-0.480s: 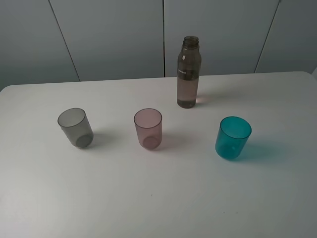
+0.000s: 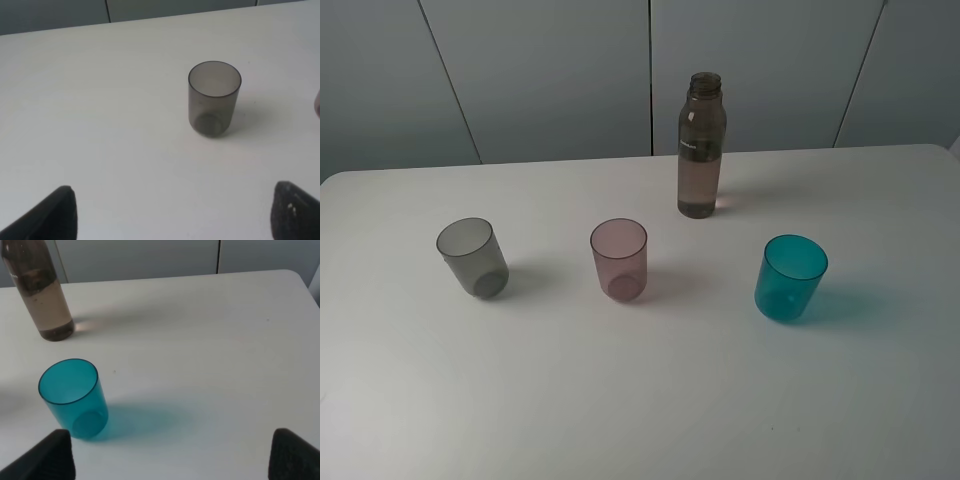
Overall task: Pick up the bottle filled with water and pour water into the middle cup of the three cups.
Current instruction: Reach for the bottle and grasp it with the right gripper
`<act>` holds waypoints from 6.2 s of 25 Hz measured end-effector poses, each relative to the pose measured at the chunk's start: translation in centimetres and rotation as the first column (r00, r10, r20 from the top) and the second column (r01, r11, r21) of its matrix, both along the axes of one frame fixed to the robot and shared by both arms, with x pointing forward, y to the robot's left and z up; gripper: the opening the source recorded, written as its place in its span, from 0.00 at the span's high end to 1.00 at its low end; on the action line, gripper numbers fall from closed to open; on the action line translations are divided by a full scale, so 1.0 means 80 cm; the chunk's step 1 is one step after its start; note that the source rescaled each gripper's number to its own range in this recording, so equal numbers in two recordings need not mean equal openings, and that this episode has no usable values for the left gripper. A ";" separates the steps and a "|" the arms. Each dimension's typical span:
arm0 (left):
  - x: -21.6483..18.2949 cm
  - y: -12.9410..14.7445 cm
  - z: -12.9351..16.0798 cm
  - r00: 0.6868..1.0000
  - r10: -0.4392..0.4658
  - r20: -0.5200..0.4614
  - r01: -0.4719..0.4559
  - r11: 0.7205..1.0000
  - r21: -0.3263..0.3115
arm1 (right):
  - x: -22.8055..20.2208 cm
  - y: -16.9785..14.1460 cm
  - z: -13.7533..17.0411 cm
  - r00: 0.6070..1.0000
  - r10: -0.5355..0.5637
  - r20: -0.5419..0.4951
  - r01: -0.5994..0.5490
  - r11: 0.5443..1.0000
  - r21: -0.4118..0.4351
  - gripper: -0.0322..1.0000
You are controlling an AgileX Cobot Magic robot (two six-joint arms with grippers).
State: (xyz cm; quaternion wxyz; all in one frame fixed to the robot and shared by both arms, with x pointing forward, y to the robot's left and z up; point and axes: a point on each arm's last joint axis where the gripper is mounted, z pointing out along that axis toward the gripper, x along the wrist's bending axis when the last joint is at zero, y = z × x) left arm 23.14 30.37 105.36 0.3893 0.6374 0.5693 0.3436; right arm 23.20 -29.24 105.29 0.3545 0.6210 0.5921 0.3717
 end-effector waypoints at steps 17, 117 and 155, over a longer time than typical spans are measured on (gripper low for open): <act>0.000 0.000 0.000 1.000 0.000 0.000 0.000 1.000 0.000 | -0.001 0.000 0.004 1.000 -0.002 0.017 0.002 1.000 -0.003 0.43; 0.000 0.000 0.000 1.000 0.001 0.000 -0.001 1.000 -0.002 | 0.458 -0.084 -0.126 0.783 0.619 0.063 -0.622 0.782 0.043 0.48; 0.000 0.000 0.000 1.000 0.001 0.000 -0.001 1.000 -0.002 | 0.542 -0.025 -0.242 0.410 0.882 0.234 -0.890 0.443 -0.111 0.37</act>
